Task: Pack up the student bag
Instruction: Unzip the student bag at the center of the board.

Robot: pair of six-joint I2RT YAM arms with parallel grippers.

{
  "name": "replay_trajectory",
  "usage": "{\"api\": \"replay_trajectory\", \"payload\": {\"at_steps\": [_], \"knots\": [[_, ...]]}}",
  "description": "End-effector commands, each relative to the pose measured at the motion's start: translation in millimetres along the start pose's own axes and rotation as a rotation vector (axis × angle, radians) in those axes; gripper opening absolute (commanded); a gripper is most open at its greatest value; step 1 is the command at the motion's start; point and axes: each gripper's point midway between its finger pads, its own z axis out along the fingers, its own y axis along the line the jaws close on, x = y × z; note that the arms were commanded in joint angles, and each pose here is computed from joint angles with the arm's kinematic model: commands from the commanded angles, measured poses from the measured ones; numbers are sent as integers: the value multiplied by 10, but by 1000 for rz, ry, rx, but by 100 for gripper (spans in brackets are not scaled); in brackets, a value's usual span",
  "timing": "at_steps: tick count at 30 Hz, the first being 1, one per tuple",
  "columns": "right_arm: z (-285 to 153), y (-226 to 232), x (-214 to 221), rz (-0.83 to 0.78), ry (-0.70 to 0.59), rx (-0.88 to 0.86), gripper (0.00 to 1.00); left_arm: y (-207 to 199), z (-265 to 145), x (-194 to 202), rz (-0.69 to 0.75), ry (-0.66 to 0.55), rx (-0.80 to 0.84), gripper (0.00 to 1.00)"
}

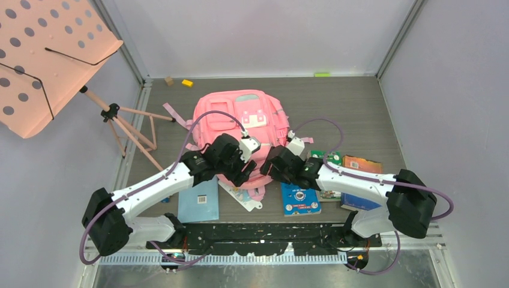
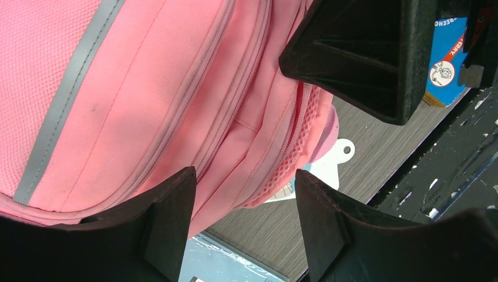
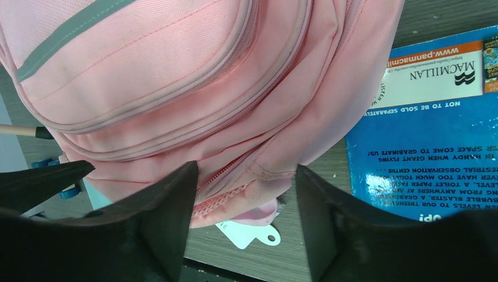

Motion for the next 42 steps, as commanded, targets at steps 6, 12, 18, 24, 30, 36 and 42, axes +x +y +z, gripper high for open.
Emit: {"api": "replay_trajectory", "payload": {"at_steps": [6,12,18,24,30,36,42], "knots": [[-29,96,-71,66,-64,-35,31,9,-26,-149,20,-27,-12,64],[47,-76,91,66,-29,-6,11,4,27,-151,10,-9,-13,64],[92,-281,231,55,-20,38,3,11,74,-154,-11,-7,-23,63],[185,-451,386,45,0,84,1,-75,155,-112,-15,13,19,63],[214,-523,462,49,14,105,0,62,182,-83,12,18,-85,63],[207,-531,460,49,11,103,1,377,99,-105,19,-11,-296,50],[194,-535,454,57,5,95,1,614,-22,-167,1,-52,-466,47]]}}
